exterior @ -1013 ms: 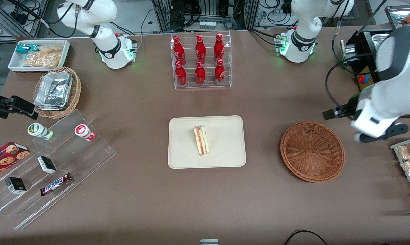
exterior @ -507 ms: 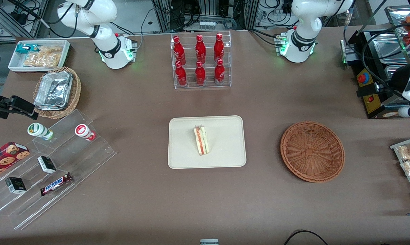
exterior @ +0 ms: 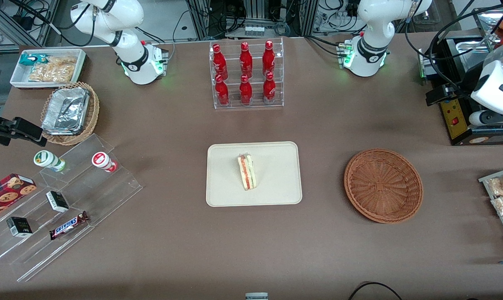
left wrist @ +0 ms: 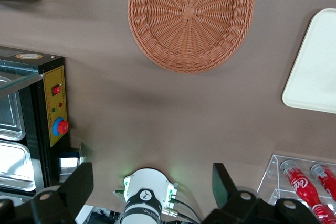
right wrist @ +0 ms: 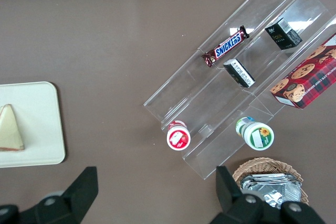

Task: Place sandwich from basket to tray

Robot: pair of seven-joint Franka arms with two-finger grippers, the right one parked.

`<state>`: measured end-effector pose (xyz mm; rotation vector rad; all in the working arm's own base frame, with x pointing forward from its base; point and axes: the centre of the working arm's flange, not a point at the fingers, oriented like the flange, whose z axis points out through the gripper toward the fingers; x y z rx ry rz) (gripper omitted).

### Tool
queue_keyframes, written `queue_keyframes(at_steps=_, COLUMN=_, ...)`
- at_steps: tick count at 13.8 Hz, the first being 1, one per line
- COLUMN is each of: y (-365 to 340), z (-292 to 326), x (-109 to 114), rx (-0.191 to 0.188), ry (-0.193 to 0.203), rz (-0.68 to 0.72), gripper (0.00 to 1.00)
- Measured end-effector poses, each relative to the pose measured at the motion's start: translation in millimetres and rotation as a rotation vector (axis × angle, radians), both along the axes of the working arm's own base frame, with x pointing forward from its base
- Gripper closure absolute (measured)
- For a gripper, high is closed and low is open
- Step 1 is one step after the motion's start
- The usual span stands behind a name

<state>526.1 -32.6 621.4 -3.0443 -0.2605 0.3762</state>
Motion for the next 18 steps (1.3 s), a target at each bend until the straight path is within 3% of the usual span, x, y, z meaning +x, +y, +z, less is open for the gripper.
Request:
queue_keyframes(at_steps=9, y=2.3, z=-0.3, x=8.2, rx=-0.004, ry=-0.046, rz=0.005, gripper=0.00)
queue_keyframes(at_steps=12, y=0.5, z=-0.2, x=19.5, rx=-0.011, ry=-0.114, rz=-0.007, gripper=0.00)
queue_keyframes(at_steps=18, y=-1.9, z=-3.8, x=22.8, rx=-0.005, ry=-0.113, rz=-0.098, gripper=0.00)
